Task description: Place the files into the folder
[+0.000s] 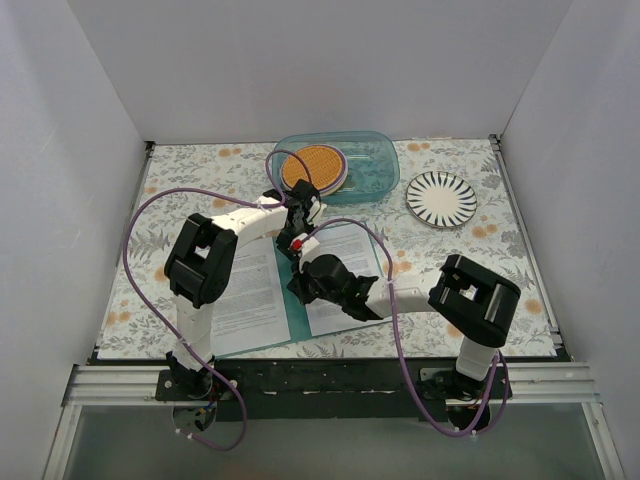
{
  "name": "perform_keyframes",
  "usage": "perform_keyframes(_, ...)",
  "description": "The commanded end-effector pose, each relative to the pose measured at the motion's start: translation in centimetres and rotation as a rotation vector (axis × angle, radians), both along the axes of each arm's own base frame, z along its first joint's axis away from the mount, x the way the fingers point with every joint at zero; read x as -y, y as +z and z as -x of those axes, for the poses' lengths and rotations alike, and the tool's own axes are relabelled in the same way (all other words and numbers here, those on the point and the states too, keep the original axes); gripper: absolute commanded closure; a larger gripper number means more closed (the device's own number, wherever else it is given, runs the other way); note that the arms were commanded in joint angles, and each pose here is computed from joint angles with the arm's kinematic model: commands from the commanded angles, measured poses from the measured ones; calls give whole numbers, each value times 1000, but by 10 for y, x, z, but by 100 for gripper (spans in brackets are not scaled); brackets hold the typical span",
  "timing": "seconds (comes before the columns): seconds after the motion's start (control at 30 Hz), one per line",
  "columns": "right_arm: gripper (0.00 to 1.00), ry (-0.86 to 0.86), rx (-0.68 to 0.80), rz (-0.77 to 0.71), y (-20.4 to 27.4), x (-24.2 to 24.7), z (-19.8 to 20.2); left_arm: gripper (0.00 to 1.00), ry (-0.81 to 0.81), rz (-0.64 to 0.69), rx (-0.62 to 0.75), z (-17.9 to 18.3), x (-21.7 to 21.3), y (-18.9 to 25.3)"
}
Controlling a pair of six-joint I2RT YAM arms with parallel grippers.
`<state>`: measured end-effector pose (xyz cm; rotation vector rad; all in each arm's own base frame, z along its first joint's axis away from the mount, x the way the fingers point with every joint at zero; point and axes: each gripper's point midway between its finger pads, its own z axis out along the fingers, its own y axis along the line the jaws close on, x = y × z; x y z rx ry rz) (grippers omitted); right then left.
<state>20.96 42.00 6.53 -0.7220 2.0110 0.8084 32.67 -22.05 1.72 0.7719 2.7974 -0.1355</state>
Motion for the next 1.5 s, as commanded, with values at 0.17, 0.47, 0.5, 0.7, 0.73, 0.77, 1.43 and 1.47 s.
perform_keyframes(0.17,99,-8,-63,-1,-19,11,12,79,-24,-40,-120,29,-8,-41)
perform_keyframes(0.47,99,-4,-93,16,-32,15,17,79,-24,-41,-121,29,-9,-38)
perform_keyframes(0.5,99,-5,-98,17,-34,15,18,79,-24,-38,-120,28,-8,-37)
perform_keyframes(0.7,99,-13,-132,41,-51,24,24,79,-28,-36,-117,27,-7,-36)
perform_keyframes(0.73,99,-14,-136,46,-54,25,25,79,-28,-38,-120,28,-8,-37)
perform_keyframes(0.77,99,-14,-141,50,-57,26,26,79,-28,-37,-122,28,-8,-38)
perform_keyframes(1.43,99,-55,-193,86,-84,48,17,79,-35,-33,-125,28,-6,-36)
perform_keyframes(1.47,99,-52,-201,90,-87,48,18,79,-35,-33,-125,28,-6,-36)
